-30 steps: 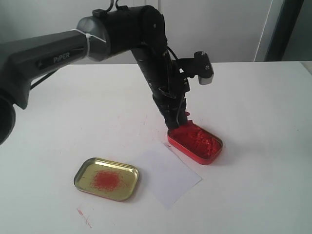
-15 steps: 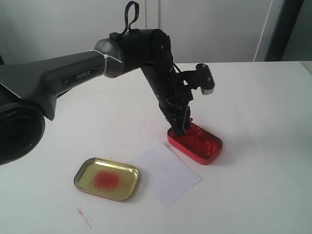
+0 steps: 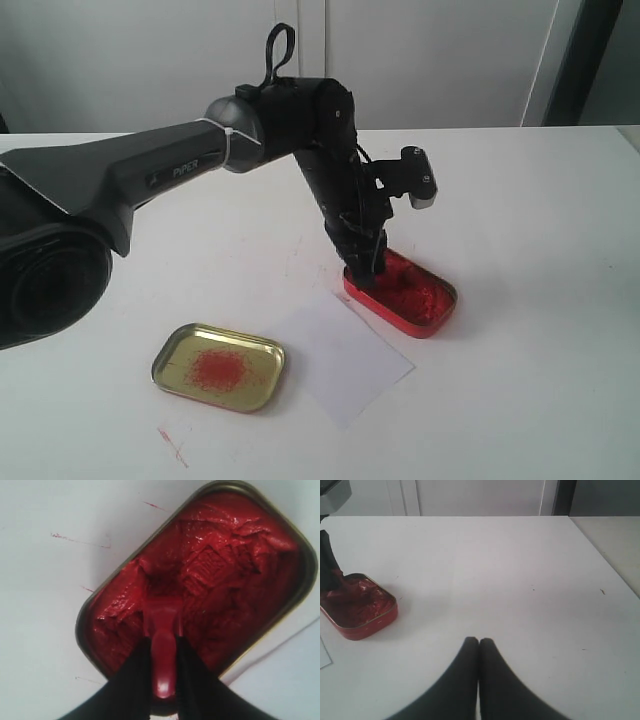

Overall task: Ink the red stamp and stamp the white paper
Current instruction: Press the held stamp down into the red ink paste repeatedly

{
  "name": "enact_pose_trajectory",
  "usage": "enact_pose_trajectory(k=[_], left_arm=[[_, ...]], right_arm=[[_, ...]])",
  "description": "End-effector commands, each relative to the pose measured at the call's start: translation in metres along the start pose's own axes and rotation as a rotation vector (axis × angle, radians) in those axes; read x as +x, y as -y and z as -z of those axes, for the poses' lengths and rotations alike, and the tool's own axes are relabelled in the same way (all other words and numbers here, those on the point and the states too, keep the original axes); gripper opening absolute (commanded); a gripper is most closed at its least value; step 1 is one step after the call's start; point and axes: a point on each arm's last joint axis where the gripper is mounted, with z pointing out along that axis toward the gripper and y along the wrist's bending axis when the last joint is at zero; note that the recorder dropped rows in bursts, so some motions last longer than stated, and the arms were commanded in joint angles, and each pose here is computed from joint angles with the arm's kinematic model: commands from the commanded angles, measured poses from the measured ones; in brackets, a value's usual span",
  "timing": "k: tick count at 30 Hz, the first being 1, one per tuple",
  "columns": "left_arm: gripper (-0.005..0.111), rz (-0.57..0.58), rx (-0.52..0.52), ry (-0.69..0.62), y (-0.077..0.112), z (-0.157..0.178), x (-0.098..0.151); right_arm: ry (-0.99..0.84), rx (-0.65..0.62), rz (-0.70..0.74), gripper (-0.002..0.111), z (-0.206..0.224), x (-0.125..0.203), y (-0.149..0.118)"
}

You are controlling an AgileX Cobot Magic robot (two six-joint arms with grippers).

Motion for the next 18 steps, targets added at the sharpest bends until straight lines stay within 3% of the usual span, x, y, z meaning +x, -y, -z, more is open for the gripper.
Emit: enact_pose_trajectory(k=[1, 9, 18], left_arm=[[0.000, 0.001, 0.005, -0.017, 0.000, 0.003, 0.001], [0.000, 0.003, 0.023, -0.035, 0.000, -0.009, 0.005], [0.000, 0.020, 0.079, -0.086, 0.003, -0.051, 0.020]], right_arm=[[0.013, -0.002, -0.003, 0.000, 0.000, 0.000, 0.000], [0.013, -0.002, -0.003, 0.000, 0.000, 0.000, 0.000], [0.013, -0.002, -0.003, 0.000, 0.000, 0.000, 0.000]])
